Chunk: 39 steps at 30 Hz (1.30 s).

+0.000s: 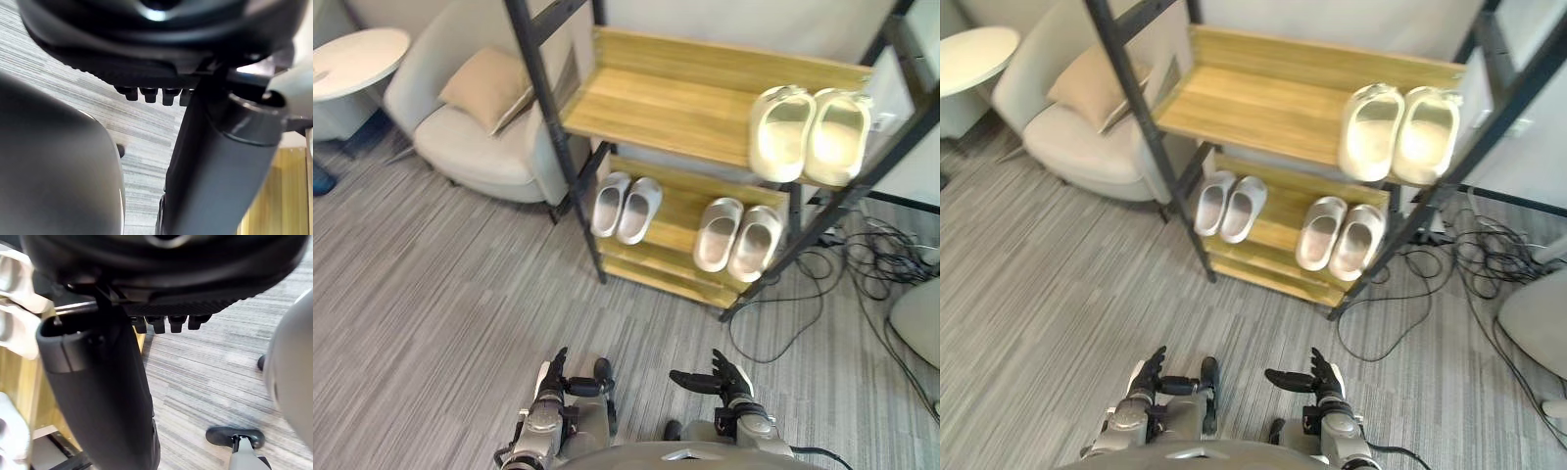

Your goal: Organize the slippers on the shoe rack

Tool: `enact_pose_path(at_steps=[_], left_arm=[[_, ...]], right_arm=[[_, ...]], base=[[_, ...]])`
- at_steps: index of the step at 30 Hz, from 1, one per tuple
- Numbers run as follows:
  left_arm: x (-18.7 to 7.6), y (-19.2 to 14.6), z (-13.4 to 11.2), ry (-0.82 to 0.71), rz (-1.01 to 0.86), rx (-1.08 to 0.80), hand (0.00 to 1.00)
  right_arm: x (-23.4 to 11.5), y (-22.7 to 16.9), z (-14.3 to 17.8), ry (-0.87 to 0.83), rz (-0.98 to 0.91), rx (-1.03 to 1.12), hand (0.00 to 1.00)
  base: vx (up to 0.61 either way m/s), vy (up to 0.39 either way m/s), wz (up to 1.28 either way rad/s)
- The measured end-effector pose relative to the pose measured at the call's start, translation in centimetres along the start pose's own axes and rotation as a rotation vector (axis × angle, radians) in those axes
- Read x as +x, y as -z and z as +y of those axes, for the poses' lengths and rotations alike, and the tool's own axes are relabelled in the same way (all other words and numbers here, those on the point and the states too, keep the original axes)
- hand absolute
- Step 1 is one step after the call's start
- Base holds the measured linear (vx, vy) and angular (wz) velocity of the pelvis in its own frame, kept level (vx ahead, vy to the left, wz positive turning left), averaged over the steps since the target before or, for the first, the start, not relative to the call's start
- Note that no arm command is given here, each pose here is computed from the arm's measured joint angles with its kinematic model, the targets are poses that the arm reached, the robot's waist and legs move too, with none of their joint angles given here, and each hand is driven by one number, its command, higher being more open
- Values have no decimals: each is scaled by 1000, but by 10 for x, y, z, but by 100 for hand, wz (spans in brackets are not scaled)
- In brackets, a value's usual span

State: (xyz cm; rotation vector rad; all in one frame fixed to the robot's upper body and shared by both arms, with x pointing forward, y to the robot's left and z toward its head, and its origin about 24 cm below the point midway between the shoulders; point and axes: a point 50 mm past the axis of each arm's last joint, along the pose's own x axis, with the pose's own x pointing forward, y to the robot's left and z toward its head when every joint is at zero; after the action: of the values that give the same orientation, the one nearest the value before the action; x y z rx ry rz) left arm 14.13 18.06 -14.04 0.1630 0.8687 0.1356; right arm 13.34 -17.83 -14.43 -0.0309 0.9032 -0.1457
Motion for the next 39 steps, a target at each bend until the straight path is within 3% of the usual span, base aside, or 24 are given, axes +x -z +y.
enact_pose_path(at_steps=[3, 15, 18, 31, 39], left_arm=[[0, 4, -5, 15, 25, 16, 100], [-4, 19, 6, 19, 60, 79, 100], [-4, 19, 5, 11, 64, 65, 100], [-6, 27, 3, -8, 98, 9, 100], [-2, 12, 11, -73, 45, -120, 100]], right_arm=[[0, 5, -7, 22, 24, 1, 100], [0, 6, 21, -34, 43, 63, 100], [0, 7, 11, -22, 48, 48, 100], [4, -9, 4, -35, -15, -1, 100], [2, -19, 36, -113, -58, 29, 100]], base=[[-37, 156, 105], [-10, 135, 55], [148, 150, 97], [391, -59, 115], [440, -103, 40]])
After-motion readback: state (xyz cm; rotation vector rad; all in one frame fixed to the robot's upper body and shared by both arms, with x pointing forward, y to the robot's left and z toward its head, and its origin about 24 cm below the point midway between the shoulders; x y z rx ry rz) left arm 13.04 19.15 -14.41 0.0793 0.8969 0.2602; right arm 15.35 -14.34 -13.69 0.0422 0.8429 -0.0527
